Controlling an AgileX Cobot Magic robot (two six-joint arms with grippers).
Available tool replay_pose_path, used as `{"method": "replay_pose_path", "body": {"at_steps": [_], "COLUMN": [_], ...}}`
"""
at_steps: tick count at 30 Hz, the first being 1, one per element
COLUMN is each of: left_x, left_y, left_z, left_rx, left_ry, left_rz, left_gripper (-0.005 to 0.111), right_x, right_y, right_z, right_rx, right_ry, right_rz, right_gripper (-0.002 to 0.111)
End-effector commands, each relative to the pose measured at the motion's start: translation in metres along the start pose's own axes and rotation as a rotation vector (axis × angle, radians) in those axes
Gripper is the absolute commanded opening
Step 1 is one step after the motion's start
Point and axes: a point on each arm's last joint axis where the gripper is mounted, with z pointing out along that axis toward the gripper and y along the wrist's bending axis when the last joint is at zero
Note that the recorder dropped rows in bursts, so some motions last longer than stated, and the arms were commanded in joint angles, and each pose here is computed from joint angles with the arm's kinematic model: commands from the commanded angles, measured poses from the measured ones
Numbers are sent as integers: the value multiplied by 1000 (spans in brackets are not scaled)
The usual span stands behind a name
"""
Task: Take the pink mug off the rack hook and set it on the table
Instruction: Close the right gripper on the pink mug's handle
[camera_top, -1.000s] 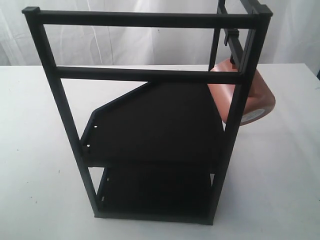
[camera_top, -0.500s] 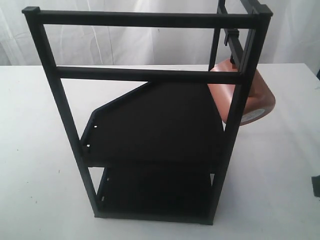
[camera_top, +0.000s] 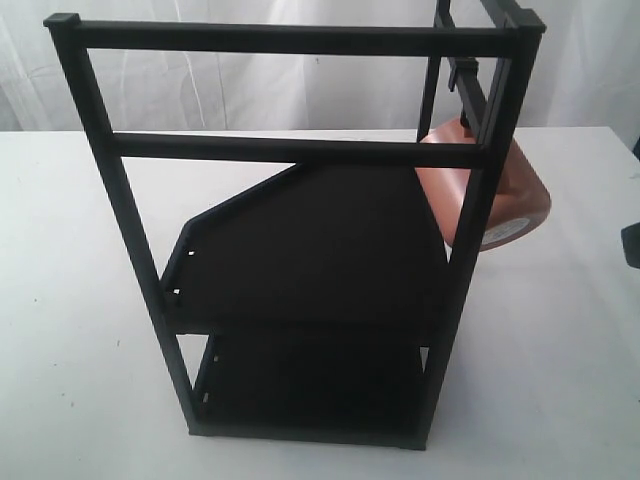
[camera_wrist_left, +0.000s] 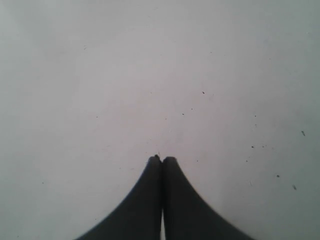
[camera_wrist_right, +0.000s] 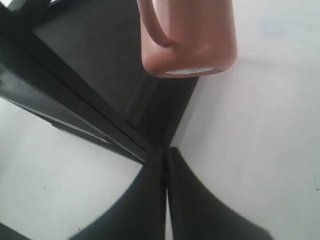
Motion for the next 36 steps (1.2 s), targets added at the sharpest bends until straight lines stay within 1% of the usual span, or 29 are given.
{"method": "replay_pose_path", "body": {"at_steps": [1,3,8,9,10,12,13,14,15,16,17,18,20,24,27,36], "left_x": [1,1,1,1,1,1,1,1,1,1,1,1,1,1,1,1], "left_y": [0,0,0,0,0,0,0,0,0,0,0,0,0,0,0,0], "left_z": [0,0,0,0,0,0,0,0,0,0,0,0,0,0,0,0], "left_rx": [-5,-5,-5,-5,-5,-5,-5,-5,-5,-5,-5,-5,-5,-5,-5,-5], "left_ry": [-1,-1,-1,-1,-1,-1,-1,-1,-1,-1,-1,-1,-1,-1,-1,-1], "left_rz": [5,5,5,5,5,5,5,5,5,5,5,5,5,5,5,5], "left_gripper": [0,0,0,0,0,0,0,0,0,0,0,0,0,0,0,0], "right_x": [-4,-7,-18,-20,-21,-24,-26,-27,-29,-30,-33,-36,-41,-49,-52,-54], "right_y": [-5,-3,9,12,14,19,22,22,23,24,23,22,20,19,16,14], "right_z": [3,5,6,6,6,11,14,17,21,24,27,31,38,53,65,79], "right_rx": [91,93,47,32,23,-1,-15,-20,-23,-24,-21,-12,14,23,44,60], "right_ry": [7,-16,-143,-170,-179,-192,-195,-193,-191,-193,-202,-215,-225,-238,-227,-199], "right_rz": [-123,-163,-258,-312,-329,-352,-362,-365,-367,-369,-354,-329,-318,-314,-333,-349], "right_gripper": [0,0,0,0,2,9,17,21,28,32,38,40,40,40,40,40]}}
